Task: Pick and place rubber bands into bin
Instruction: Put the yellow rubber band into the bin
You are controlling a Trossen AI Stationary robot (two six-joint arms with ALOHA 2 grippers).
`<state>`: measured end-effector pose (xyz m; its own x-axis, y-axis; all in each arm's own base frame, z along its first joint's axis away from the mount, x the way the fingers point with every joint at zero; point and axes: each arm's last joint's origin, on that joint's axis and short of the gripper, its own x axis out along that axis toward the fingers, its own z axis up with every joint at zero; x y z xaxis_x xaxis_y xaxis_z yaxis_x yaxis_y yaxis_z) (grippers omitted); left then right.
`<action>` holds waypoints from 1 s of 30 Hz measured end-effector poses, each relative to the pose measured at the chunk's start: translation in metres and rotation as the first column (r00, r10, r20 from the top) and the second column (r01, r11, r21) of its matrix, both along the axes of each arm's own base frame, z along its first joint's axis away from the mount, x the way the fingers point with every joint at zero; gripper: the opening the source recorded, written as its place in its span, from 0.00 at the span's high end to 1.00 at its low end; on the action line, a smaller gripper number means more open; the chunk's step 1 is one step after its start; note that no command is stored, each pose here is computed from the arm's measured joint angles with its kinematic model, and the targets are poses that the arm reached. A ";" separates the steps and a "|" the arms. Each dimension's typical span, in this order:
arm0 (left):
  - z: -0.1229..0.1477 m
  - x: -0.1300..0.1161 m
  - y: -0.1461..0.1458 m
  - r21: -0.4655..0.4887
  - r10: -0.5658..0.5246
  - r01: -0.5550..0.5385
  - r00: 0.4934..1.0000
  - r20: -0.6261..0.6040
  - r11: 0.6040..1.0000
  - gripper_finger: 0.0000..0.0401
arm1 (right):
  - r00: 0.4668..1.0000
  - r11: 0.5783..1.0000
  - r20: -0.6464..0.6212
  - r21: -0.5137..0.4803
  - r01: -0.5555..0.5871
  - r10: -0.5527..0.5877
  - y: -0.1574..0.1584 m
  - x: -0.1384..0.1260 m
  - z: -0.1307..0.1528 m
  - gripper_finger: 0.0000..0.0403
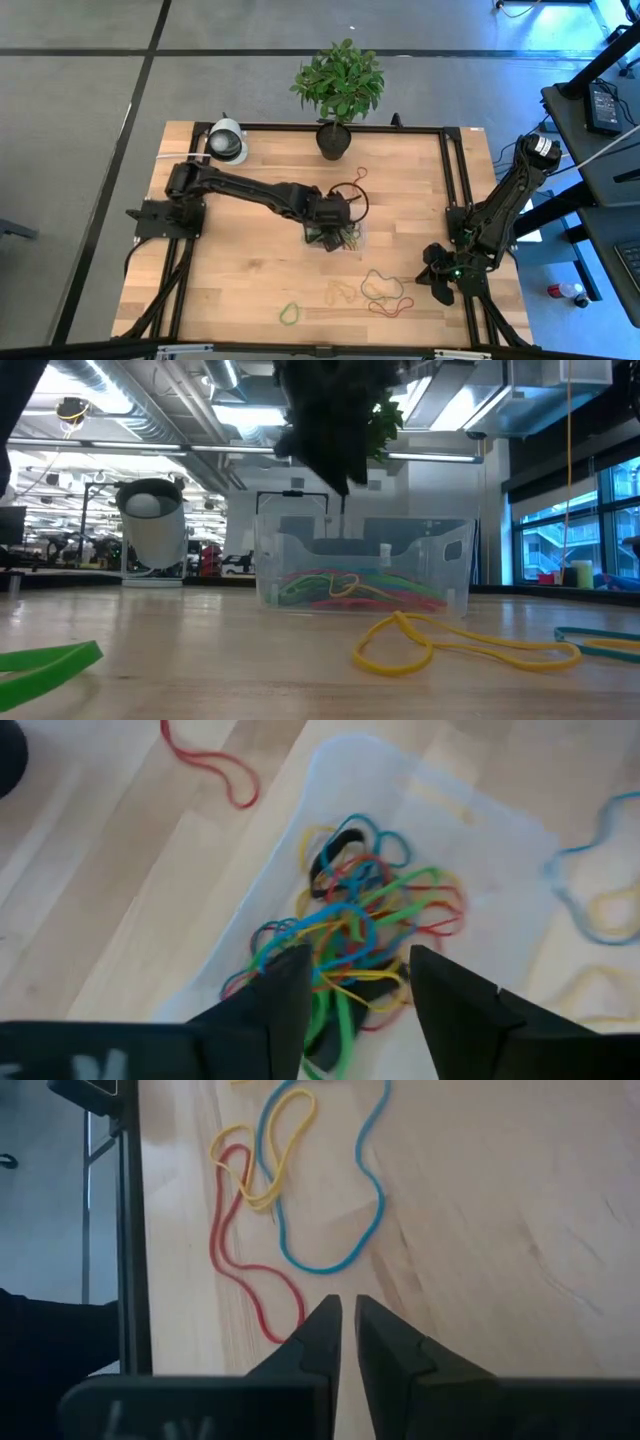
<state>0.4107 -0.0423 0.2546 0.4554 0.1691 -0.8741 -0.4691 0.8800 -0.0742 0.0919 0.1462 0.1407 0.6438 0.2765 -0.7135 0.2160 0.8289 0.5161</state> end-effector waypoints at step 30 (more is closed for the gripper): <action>-0.008 -0.129 -0.090 0.271 -0.070 0.075 0.997 -0.029 0.960 0.64 | 0.929 0.920 -0.336 -0.294 -0.257 0.152 0.026 0.121 0.000 0.59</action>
<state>0.2813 -0.1320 0.2468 0.4586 0.3686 -0.8086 -0.4026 0.8974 0.1807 0.2124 0.1718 0.1403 0.3384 0.0954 -0.9362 0.1243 0.9816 0.1449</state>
